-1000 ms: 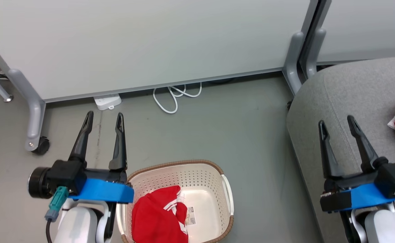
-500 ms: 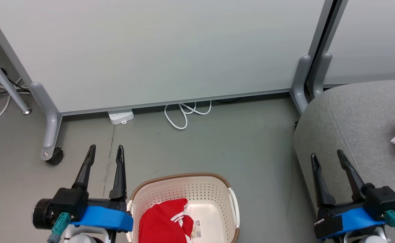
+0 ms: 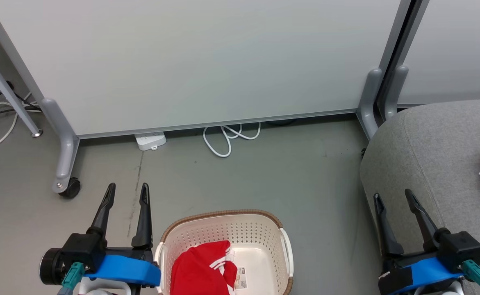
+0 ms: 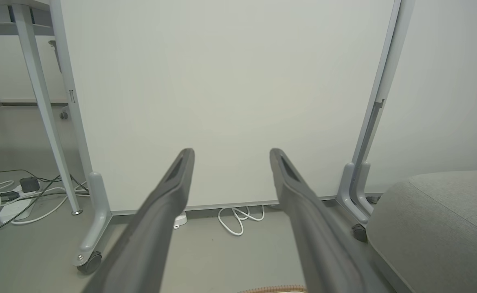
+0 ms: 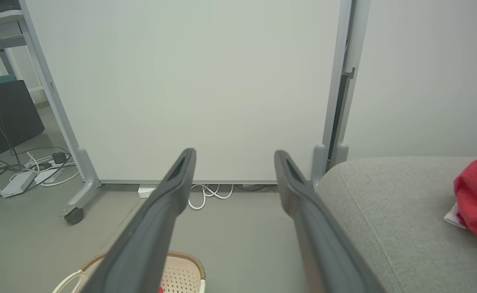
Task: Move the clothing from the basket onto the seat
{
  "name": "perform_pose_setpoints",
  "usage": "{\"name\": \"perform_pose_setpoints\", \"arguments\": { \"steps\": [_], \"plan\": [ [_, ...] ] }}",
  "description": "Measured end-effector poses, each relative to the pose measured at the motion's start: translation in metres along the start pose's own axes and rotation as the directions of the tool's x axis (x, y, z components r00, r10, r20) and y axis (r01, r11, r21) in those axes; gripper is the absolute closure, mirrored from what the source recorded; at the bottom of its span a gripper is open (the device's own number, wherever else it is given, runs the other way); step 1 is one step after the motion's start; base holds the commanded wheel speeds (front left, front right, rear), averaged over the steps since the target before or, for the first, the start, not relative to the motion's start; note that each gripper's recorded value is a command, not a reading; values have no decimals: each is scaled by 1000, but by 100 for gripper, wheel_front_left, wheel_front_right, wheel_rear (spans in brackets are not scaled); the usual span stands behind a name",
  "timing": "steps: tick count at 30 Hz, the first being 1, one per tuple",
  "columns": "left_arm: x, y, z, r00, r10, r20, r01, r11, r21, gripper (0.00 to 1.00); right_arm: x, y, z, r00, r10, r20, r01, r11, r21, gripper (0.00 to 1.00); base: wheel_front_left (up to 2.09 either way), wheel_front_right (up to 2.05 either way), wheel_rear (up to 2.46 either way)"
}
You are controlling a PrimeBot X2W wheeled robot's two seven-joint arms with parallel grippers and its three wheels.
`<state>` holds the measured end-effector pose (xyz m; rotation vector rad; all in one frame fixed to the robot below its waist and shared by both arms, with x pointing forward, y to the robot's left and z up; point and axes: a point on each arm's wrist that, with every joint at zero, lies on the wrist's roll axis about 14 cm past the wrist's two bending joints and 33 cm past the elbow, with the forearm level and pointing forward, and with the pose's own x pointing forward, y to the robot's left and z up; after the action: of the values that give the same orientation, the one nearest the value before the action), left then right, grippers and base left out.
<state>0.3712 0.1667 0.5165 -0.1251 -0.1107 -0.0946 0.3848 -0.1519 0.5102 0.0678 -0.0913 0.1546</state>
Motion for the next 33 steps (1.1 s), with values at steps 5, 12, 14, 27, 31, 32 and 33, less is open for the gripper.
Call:
{"name": "perform_pose_setpoints", "arguments": {
  "steps": [5, 12, 14, 27, 31, 32, 33],
  "plan": [
    [0, 0, -1, 1000, 1, -3, -1, 1000, 0, 0, 0, 1, -1, 1000, 1, -4, -1, 1000, 3, 0, 0, 0, 0],
    [5, -5, -3, 1000, -19, -8, 19, 1000, -1, 0, 1, 0, -6, 1000, -1, -15, 1, 1000, 6, 0, 0, 0, 0],
    [12, -12, -1, 999, -44, 0, 44, 999, 7, 0, 2, 0, -8, 1000, -3, -21, 3, 1000, 7, 0, 0, 0, 0],
    [61, -71, -59, 928, -328, -179, 348, 933, 90, 0, 42, -8, -8, 1000, 9, 2, -9, 1000, -16, 0, 0, 0, 0],
    [69, -77, -100, 873, -392, -291, 436, 894, 103, 0, 58, -17, -14, 1000, -1, -1, 1, 1000, -27, 0, 0, 0, 0],
    [70, -79, -111, 855, -407, -322, 459, 883, 102, 0, 62, -20, -16, 1000, -4, -1, 4, 1000, -30, 0, 0, 0, 0],
    [70, -80, -122, 835, -422, -353, 483, 869, 105, 0, 66, -22, -18, 1000, -7, -3, 7, 999, -32, 0, 0, 0, 0]
  ]
}}
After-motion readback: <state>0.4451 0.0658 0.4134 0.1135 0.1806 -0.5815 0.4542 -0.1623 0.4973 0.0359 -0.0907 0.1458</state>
